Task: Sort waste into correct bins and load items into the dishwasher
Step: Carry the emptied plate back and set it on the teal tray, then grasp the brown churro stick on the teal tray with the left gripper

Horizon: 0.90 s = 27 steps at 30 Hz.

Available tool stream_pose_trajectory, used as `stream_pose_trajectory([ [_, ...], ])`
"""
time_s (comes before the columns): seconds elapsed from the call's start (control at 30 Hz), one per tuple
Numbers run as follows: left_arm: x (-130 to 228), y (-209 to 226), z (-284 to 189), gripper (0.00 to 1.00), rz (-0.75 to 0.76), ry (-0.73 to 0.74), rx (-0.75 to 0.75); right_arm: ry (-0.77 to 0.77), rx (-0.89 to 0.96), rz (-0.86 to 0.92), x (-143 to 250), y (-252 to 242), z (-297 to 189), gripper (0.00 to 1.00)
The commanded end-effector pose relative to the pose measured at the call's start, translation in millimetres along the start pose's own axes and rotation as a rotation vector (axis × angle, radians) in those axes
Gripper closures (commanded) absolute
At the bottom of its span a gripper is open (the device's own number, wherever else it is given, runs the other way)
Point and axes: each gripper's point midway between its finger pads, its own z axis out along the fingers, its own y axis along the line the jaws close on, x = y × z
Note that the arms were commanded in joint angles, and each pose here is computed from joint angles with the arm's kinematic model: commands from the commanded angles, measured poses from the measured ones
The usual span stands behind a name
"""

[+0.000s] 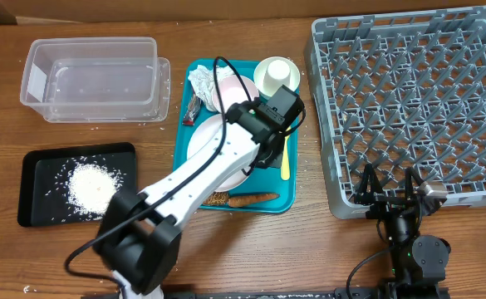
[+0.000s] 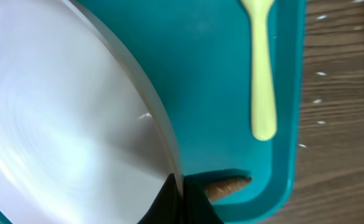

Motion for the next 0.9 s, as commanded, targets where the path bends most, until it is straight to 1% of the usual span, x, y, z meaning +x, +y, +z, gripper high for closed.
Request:
stream_pose_trajectory([
  [0.0,-2,8,15,0.96,-0.012,0.004,-0.069,-0.006,-0.007,-0.006,1,1,0,0.00],
  [0.1,-1,10,22,0.96,-0.006,0.017,-0.086,-0.006,-0.007,-0.006,1,1,0,0.00],
  [0.17,-1,11,24,0.93,-0.005,0.020,-0.092,-0.006,-0.007,-0.006,1,1,0,0.00],
  [0.2,-1,12,24,0.88,-0.006,0.017,-0.099,-0.006,-0.007,-0.006,1,1,0,0.00],
  [0.3,-5,18,24,0.60,0.006,-0.003,-0.130,-0.006,-0.007,-0.006,1,1,0,0.00],
  [0.33,-6,19,23,0.54,0.018,-0.007,-0.138,-0.006,-0.007,-0.006,1,1,0,0.00],
  [0.37,-7,20,23,0.53,0.035,-0.010,-0.144,-0.006,-0.007,-0.006,1,1,0,0.00],
  [0.53,-10,19,14,0.52,0.066,-0.012,-0.142,-0.006,-0.007,-0.006,1,1,0,0.00],
  [0.7,-16,15,-9,0.56,0.066,-0.008,-0.123,-0.006,-0.007,-0.006,1,1,0,0.00],
  [0.77,-12,10,-16,0.56,0.085,0.019,-0.093,-0.006,-0.007,-0.006,1,1,0,0.00],
  [0.87,10,4,-19,0.57,0.114,0.128,-0.037,-0.006,-0.007,-0.006,1,1,0,0.00],
])
